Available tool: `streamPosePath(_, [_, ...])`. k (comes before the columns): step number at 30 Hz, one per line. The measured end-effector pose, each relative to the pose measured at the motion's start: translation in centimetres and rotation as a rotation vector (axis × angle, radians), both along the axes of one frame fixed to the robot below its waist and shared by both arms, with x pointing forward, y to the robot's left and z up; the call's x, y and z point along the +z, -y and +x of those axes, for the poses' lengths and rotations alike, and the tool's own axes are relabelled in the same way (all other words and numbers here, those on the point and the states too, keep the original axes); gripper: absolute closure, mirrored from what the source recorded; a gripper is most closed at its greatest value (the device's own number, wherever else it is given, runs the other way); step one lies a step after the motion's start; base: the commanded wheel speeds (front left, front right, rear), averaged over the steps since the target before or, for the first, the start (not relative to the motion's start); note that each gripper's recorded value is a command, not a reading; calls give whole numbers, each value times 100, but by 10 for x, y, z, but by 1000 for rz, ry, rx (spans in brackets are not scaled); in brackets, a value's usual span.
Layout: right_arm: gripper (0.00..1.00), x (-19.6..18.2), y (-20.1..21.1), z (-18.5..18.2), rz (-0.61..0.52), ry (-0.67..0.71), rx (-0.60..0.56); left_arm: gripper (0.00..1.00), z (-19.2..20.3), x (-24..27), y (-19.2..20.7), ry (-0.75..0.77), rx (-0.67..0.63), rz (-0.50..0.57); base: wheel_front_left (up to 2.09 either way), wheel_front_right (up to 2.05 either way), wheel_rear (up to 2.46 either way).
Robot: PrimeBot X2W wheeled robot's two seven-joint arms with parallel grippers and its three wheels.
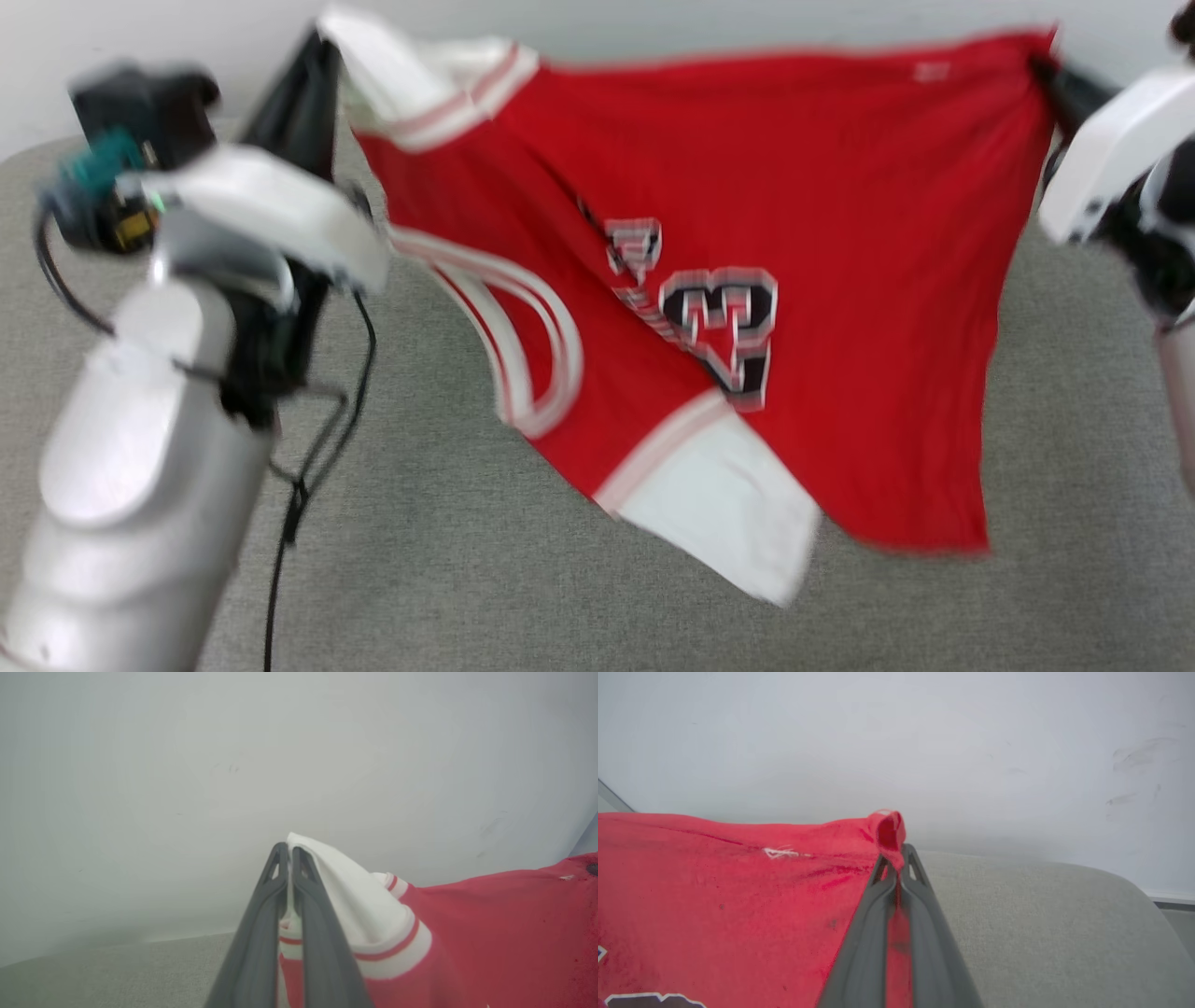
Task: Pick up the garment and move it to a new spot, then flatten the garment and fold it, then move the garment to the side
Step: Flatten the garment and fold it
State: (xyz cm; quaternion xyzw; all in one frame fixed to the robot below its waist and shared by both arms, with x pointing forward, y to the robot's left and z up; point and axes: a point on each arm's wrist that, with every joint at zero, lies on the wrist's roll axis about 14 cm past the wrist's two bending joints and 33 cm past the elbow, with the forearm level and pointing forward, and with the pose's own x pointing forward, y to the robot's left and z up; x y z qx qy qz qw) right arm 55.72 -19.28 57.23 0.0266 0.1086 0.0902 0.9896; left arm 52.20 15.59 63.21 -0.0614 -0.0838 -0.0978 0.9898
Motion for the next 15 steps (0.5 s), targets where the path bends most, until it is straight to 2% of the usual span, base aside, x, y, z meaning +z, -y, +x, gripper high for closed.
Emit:
streamPosePath(11, [100, 116, 11, 55, -2, 320, -64, 100, 74, 93, -14, 183, 68, 45, 0, 0, 0])
streamPosePath(15, [100, 140, 13, 73, 6, 386, -74, 100, 98, 117, -21, 241, 94, 31, 0, 0, 0])
